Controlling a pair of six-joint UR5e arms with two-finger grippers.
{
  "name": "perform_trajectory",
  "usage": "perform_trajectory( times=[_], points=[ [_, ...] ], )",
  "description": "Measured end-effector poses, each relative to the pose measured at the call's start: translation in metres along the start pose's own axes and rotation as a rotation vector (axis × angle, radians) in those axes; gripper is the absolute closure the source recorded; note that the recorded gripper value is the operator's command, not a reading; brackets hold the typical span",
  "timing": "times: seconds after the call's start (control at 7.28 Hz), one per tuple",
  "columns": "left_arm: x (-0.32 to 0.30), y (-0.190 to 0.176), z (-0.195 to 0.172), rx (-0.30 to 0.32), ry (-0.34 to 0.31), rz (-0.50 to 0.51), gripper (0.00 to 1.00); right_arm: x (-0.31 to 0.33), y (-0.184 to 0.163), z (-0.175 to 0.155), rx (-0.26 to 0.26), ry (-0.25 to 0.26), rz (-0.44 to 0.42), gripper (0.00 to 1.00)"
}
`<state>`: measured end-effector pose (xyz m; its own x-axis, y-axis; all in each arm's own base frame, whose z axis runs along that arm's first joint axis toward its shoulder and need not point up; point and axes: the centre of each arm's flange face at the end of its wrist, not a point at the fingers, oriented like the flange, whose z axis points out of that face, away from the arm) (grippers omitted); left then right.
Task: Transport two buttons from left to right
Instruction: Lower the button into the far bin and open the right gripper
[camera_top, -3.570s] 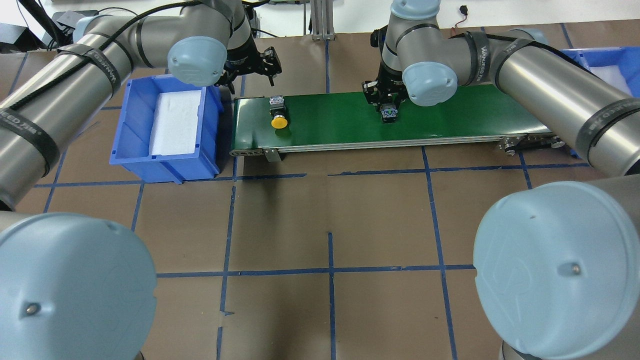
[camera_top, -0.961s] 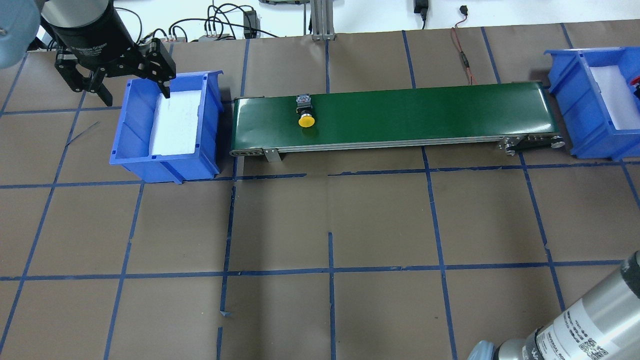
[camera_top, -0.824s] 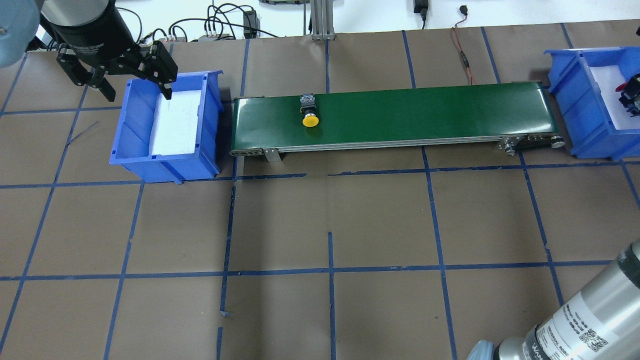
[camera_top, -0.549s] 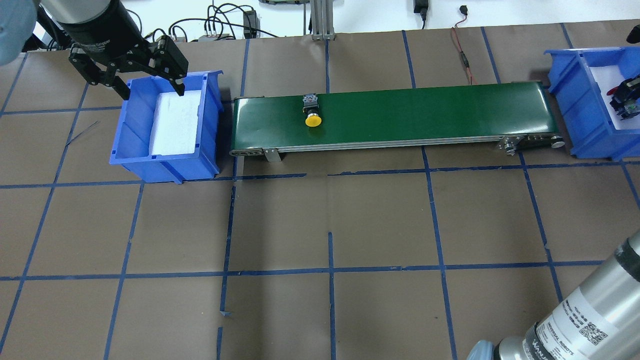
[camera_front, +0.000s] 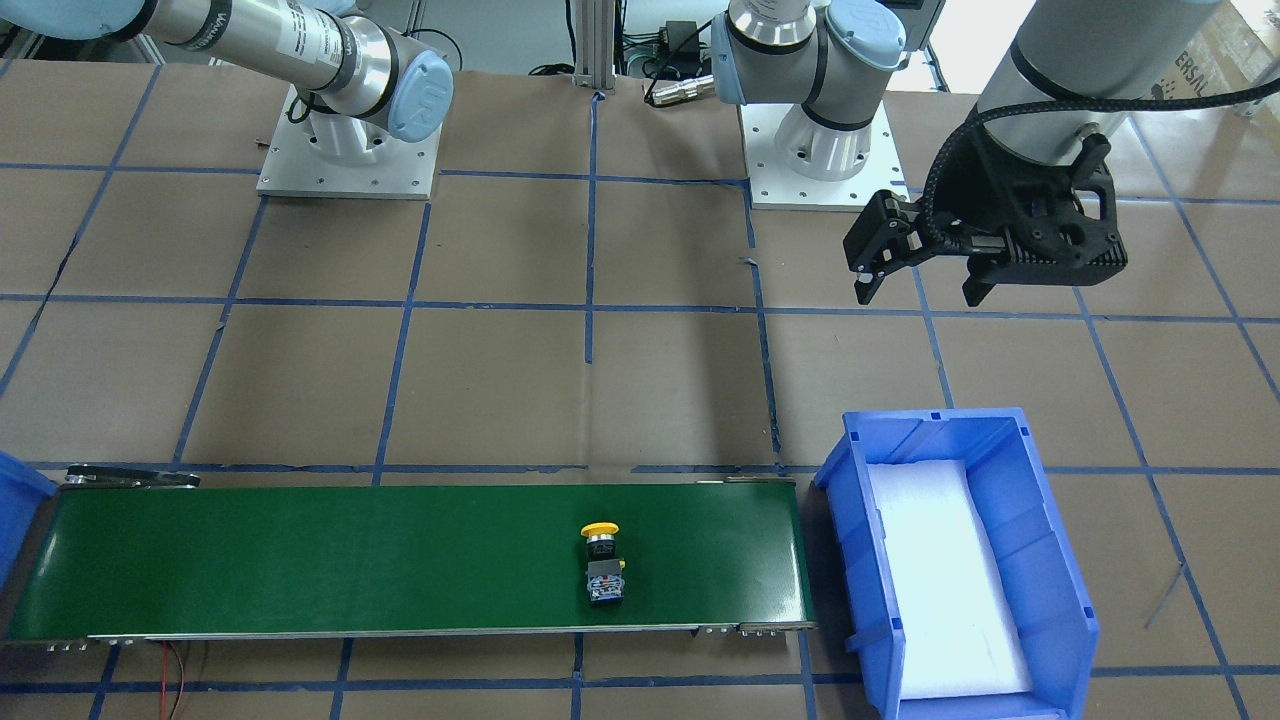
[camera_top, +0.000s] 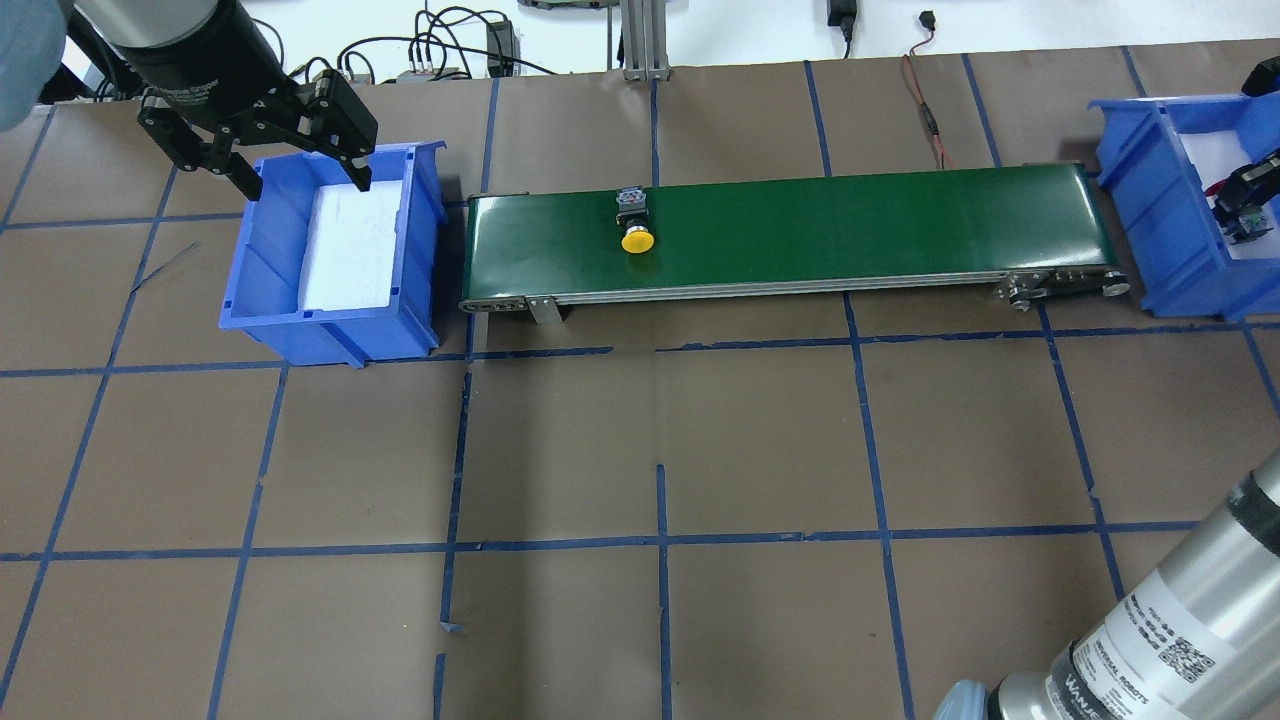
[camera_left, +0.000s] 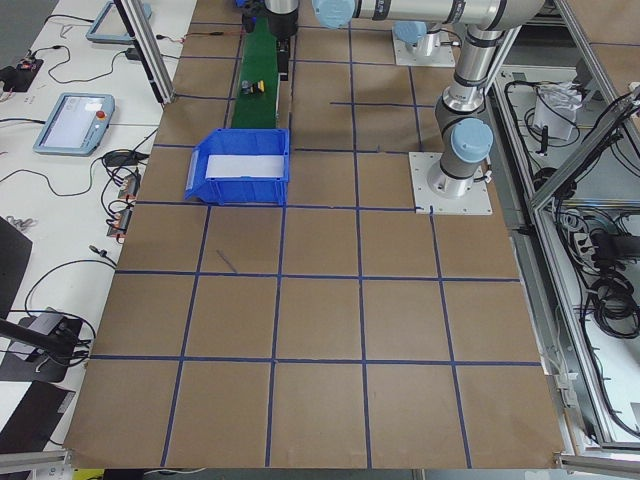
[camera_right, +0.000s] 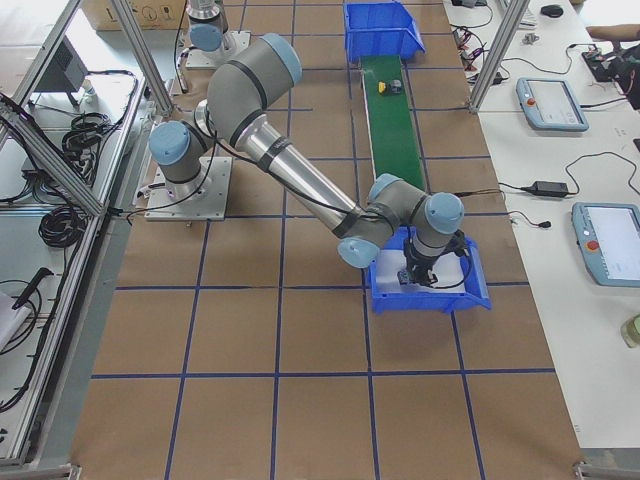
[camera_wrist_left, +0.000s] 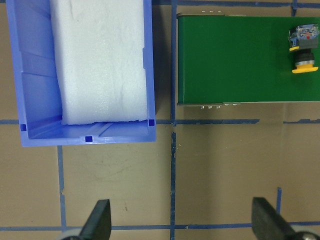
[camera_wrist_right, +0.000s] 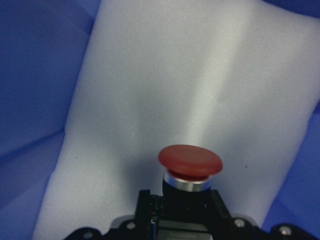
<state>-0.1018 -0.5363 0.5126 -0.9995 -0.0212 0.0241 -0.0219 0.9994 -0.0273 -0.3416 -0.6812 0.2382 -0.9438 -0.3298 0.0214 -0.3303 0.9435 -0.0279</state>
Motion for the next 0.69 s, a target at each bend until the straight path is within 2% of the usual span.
perform_trajectory(
  times=[0.14, 0.27, 0.69],
  points=[
    [-0.001, 0.004, -0.005, 0.011, -0.005, -0.006, 0.00, 0.000, 0.000, 0.000, -0.001, -0.001, 0.000, 0.21],
    [-0.001, 0.009, -0.008, 0.017, -0.007, -0.009, 0.00, -0.001, 0.000, 0.000, -0.003, -0.005, 0.000, 0.17],
    [-0.002, 0.027, -0.009, 0.023, -0.020, -0.014, 0.00, -0.001, 0.001, -0.003, -0.006, -0.007, 0.002, 0.17]
  ],
)
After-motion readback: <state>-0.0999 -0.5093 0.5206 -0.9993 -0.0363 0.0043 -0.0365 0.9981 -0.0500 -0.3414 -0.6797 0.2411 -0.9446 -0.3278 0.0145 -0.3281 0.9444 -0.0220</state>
